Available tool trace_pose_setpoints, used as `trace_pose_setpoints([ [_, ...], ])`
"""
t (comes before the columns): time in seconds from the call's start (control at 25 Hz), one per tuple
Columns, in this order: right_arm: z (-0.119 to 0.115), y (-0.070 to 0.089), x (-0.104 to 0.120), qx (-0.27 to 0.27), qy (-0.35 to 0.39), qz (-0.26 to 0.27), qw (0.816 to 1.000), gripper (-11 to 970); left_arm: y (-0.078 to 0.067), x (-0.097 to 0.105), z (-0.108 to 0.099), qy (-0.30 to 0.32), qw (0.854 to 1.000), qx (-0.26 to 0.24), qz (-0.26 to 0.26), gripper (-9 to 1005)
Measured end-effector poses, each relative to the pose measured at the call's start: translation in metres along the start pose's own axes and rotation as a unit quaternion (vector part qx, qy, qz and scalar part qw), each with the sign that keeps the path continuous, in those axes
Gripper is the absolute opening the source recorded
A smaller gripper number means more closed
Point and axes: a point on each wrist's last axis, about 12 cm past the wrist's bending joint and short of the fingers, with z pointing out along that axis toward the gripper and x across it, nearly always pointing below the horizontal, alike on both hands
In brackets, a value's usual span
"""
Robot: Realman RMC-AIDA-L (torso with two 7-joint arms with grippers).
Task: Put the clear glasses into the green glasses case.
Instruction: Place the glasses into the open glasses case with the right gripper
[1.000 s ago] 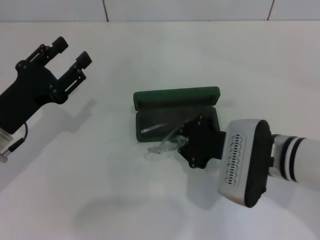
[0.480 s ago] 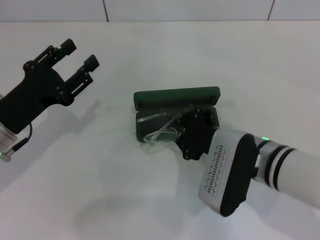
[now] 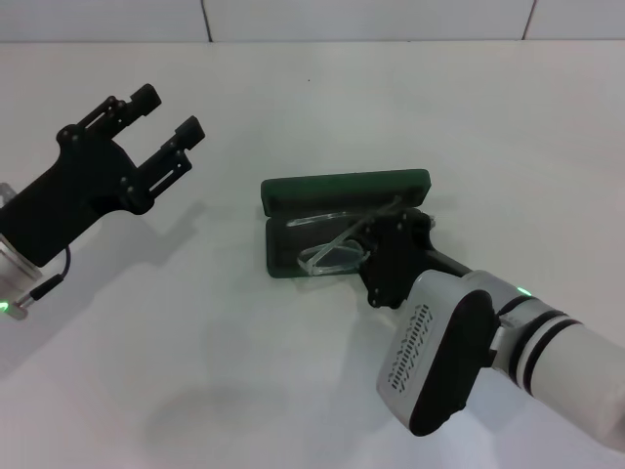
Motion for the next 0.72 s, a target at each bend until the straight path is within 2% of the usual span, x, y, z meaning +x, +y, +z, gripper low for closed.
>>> trace_pose_setpoints([
  [0.36, 0.0, 0.002, 0.014, 0.03, 0.04, 0.024, 0.998, 112, 0.0, -0.002, 0.009, -0.003, 1.0, 0.012, 0.003, 663],
  [0.72, 0.003, 0.001, 0.01, 0.028, 0.033, 0.024, 0.999, 113, -0.003, -0.001, 0.013, 0.001, 1.0, 0.022, 0.007, 664],
])
